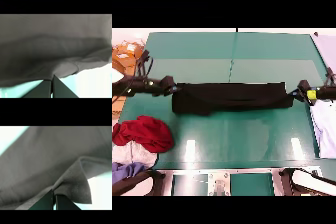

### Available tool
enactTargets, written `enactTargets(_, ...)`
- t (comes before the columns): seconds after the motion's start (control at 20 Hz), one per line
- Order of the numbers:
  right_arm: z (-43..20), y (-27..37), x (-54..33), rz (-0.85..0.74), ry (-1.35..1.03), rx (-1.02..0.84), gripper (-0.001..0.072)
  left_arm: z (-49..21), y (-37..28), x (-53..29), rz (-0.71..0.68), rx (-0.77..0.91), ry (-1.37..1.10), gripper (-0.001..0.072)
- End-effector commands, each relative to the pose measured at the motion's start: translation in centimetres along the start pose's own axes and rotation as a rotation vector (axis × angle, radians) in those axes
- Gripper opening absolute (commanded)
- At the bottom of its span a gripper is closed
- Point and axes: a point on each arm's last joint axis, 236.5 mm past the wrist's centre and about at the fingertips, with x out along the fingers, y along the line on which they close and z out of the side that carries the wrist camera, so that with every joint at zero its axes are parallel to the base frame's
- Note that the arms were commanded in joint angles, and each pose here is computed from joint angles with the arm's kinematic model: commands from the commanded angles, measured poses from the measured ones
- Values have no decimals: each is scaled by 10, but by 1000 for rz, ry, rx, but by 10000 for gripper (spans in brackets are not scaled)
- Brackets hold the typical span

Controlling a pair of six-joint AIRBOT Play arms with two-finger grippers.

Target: Fold the shirts.

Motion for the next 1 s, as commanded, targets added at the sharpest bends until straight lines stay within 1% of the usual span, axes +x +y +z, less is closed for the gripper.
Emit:
enactTargets(0.0,38,11,57,35,9,27,23,55,20,55,-19,-16,-23,25)
enactTargets(0.05,49,12,74,41,10,36,29,68,28,73,-12,-7,-32,26)
enactTargets(0.1,61,11,88,47,0,48,106,84,36,92,-11,-18,-53,29)
enactTargets(0.15,75,11,102,60,-16,66,186,102,44,108,-10,-37,-93,289)
enactTargets(0.2,87,11,111,71,-28,75,223,121,53,115,4,-47,-151,660)
enactTargets(0.25,99,11,113,75,-37,70,302,137,60,117,15,-62,-199,664)
enactTargets(0.3,110,11,108,83,-48,42,383,150,60,111,19,-64,-236,650)
enactTargets(0.35,122,12,95,91,-62,-16,405,158,56,102,11,-56,-252,650)
enactTargets(0.45,135,2,63,82,-52,-94,417,161,47,82,-17,-24,-211,650)
enactTargets(0.5,135,-15,51,50,-29,-96,495,157,40,74,-39,-9,-166,649)
enactTargets(0.55,132,-38,42,9,-1,-85,530,149,34,69,-59,4,-118,647)
enactTargets(0.6,127,-61,38,-27,36,-76,530,142,29,66,-74,12,-79,487)
enactTargets(0.65,120,-76,38,-32,78,-84,530,132,24,65,-89,20,-37,94)
enactTargets(0.7,110,-88,42,-27,126,-73,530,125,19,67,-99,24,-6,25)
enactTargets(0.8,92,-104,60,-4,222,-75,530,113,10,72,-113,38,36,26)
enactTargets(0.95,64,-96,98,93,338,-99,530,95,-16,88,-137,80,86,25)
